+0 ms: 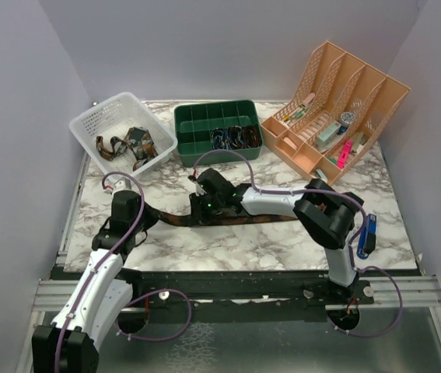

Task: Roll the ties
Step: Roll the tie at the center of the board.

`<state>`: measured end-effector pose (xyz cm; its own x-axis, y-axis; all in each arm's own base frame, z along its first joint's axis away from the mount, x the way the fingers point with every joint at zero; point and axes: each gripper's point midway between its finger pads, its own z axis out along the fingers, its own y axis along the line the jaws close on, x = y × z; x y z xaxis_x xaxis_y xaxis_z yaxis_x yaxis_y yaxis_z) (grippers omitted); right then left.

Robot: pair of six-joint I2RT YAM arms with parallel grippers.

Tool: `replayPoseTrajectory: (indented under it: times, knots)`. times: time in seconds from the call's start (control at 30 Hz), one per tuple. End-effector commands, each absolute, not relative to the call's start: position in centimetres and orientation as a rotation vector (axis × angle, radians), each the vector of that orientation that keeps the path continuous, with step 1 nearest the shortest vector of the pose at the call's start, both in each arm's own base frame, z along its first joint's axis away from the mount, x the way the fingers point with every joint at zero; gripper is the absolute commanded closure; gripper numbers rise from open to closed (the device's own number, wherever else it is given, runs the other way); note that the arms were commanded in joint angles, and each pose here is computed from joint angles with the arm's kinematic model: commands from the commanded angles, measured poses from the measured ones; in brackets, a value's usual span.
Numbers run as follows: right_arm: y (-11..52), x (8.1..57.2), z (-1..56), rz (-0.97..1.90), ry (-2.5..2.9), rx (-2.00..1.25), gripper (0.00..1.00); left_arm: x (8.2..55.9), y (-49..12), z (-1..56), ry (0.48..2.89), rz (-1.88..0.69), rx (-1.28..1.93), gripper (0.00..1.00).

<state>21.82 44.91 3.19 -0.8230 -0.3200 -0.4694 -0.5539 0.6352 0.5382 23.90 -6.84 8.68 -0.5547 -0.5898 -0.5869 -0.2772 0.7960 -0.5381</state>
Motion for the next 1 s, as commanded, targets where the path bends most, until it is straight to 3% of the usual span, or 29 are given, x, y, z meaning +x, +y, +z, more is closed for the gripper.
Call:
replayPoseTrajectory:
  times: [0.0,0.37,0.63,0.97]
  knots:
    - [45.9,22.1,8.4,1.099,2.397,-0.676,0.82,24.3,-7.0,9.3,2.178,-0.487,-0.602,1.0]
    - [49.3,23.4,6.0,1.166,2.417,-0.659,0.82,24.5,-6.4,9.2,2.172,-0.443,-0.602,1.0]
    - [47.3,23.3,0.8,0.99,2.573,-0.626,0.84,24.5,-6.4,9.1,2.175,-0.442,-0.6,1.0]
    - [47.5,24.3,6.1,1.003,2.441,-0.66,0.8,24.8,-6.6,9.4,2.184,-0.436,-0.568,1.0]
